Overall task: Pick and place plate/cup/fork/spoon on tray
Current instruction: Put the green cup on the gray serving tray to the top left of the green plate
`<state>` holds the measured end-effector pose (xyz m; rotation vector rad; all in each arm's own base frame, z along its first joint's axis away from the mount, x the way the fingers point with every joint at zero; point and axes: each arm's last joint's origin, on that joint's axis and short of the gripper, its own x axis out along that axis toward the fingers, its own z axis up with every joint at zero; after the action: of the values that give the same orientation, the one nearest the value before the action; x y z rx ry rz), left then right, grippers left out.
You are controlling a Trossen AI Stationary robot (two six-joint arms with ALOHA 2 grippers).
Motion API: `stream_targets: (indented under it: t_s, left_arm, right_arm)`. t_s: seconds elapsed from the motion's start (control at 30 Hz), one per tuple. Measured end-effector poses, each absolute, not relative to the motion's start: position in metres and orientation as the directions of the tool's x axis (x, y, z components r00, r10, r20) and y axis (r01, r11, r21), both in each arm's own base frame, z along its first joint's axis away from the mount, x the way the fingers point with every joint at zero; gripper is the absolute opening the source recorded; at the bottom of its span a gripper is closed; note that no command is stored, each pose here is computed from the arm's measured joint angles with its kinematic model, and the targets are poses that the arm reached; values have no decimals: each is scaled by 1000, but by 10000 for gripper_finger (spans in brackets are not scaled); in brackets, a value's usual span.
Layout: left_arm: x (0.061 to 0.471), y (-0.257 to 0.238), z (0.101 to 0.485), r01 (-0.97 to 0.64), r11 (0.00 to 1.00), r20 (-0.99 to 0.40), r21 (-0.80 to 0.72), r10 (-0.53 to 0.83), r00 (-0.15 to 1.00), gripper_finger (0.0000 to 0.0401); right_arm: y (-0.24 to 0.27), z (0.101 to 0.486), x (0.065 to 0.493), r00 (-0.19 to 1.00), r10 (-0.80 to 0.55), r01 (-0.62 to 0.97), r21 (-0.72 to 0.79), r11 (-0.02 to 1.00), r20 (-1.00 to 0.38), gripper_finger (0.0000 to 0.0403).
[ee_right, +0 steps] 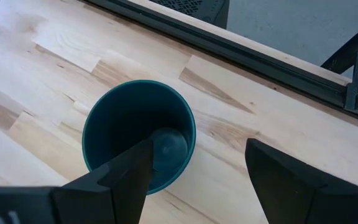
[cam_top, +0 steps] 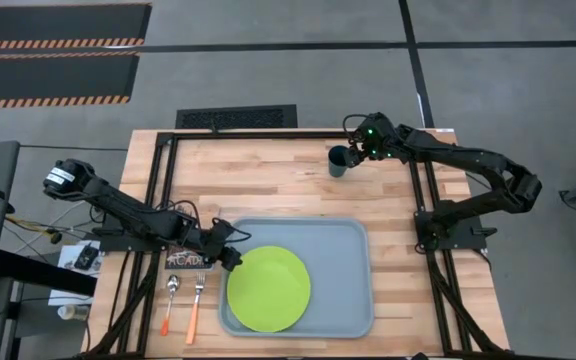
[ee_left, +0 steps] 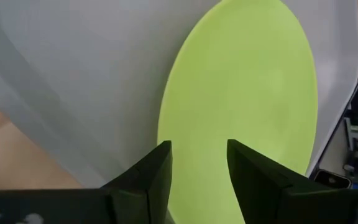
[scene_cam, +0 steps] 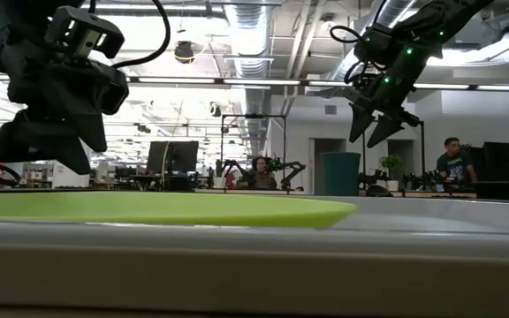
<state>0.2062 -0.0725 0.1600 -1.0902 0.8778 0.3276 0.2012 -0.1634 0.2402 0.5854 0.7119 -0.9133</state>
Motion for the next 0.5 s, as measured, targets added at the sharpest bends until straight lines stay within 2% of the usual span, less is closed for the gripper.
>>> stream_targets:
  t_s: [0.4,0.5]
  left_arm:
    - [208,-71,161,-598,475,-748,-646,-238,620,139]
    - [209,-66,167,-570,461,-717,-680,-259,647,139]
  right_arm:
    - [-163,240,201,419,-497,858,152,490,-760,281]
    - [-163,240,201,419,-497,858,152,490,-760,281]
